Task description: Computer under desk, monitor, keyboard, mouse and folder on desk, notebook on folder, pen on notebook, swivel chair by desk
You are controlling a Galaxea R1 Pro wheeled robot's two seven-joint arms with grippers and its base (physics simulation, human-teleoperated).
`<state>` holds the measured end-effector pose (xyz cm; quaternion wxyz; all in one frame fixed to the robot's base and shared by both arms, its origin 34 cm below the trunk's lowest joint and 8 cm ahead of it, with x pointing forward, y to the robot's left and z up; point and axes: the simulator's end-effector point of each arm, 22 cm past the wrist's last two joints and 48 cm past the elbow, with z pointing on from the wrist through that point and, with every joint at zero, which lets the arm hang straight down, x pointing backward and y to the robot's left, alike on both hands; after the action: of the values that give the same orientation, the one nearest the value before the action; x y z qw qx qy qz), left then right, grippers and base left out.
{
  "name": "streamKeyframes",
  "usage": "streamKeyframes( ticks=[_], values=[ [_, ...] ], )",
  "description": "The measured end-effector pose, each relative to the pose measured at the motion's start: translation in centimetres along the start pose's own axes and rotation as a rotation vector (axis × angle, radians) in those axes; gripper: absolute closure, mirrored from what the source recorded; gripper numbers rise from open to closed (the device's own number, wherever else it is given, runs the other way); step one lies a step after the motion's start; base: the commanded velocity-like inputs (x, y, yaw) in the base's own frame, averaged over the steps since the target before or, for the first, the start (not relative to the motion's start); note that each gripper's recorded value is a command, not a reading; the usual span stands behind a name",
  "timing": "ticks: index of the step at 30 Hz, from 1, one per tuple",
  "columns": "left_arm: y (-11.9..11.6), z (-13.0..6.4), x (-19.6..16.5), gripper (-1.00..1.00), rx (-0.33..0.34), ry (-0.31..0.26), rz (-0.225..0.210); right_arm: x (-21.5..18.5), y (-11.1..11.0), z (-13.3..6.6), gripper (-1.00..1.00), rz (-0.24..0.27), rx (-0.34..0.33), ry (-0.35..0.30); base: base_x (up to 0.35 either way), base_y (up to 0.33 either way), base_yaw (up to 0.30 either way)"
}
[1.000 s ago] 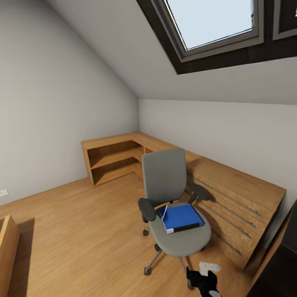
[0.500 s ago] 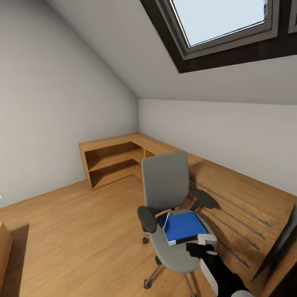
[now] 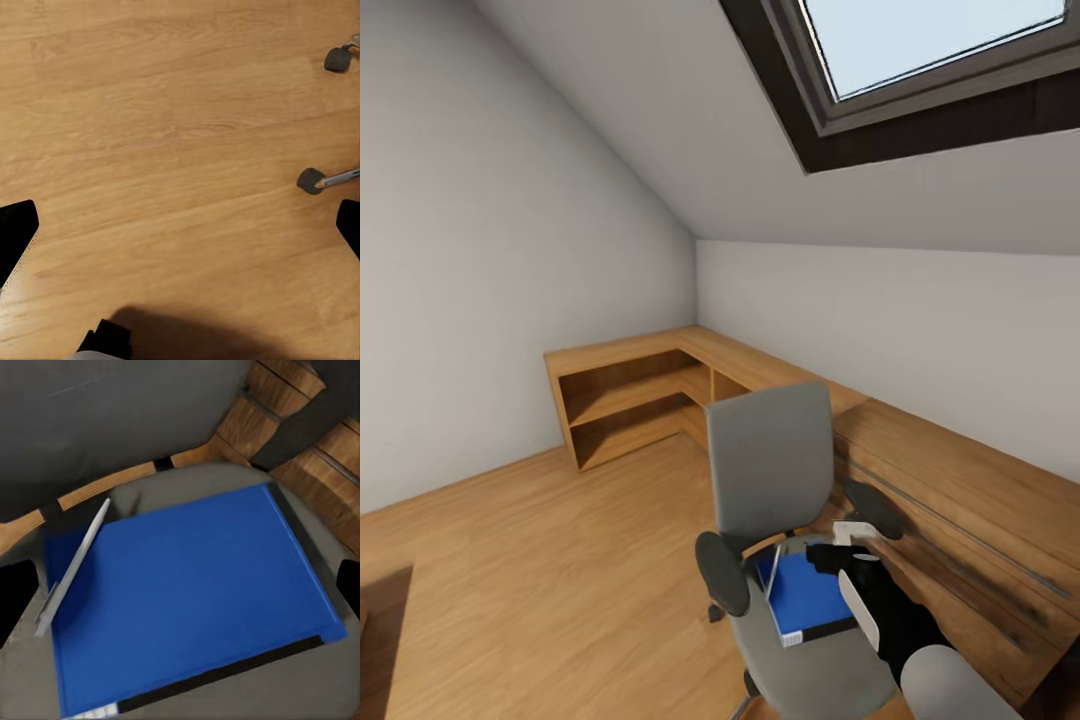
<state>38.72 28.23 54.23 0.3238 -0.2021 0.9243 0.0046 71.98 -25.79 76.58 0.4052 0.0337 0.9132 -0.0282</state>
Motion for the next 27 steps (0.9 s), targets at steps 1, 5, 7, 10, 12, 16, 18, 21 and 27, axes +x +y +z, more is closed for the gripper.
streamKeyframes(
  ticks=[1,5,7,10,12,16,18,21,27],
  values=[
    [0.0,0.0,0.0,-1.0,0.0,0.0,0.0,0.0,0.0,0.0,-1.0,0.0,0.0,0.0,0.255,0.166,0.0],
    [0.0,0.0,0.0,-1.0,0.001,0.0,0.002,0.0,0.0,0.0,-1.0,0.0,0.0,0.0,0.199,0.127,0.0],
    [-0.7,-0.1,0.9,-1.0,0.011,0.012,0.009,1.5,1.1,0.4,-1.0,-0.002,-0.023,0.023,0.0,0.0,0.0],
    [-1.5,-0.6,1.9,-1.0,0.019,0.024,0.003,3.3,2.2,0.0,-1.0,0.0,-0.037,0.049,0.0,0.0,0.0],
    [-1.3,-0.8,2.3,-1.0,0.015,0.033,0.004,3.3,2.7,0.0,-1.0,0.001,-0.043,0.048,0.0,0.0,0.0],
    [-1.2,-0.8,2.4,-1.0,0.011,0.033,0.005,4.3,2.7,0.0,-1.0,-0.004,-0.042,0.063,0.0,0.0,0.0],
    [-1.0,-0.8,2.4,-1.0,0.009,0.032,0.005,5.1,2.6,0.1,-1.0,-0.006,-0.04,0.076,0.0,0.0,0.0],
    [-0.9,-0.8,2.3,-1.0,0.007,0.031,0.005,6.1,2.4,0.1,-1.0,-0.009,-0.037,0.095,0.0,0.0,0.0],
    [-0.8,-0.8,2.3,-1.0,0.005,0.031,0.004,7.2,2.3,0.2,-1.0,-0.012,-0.034,0.114,0.0,0.0,0.0]
  ],
)
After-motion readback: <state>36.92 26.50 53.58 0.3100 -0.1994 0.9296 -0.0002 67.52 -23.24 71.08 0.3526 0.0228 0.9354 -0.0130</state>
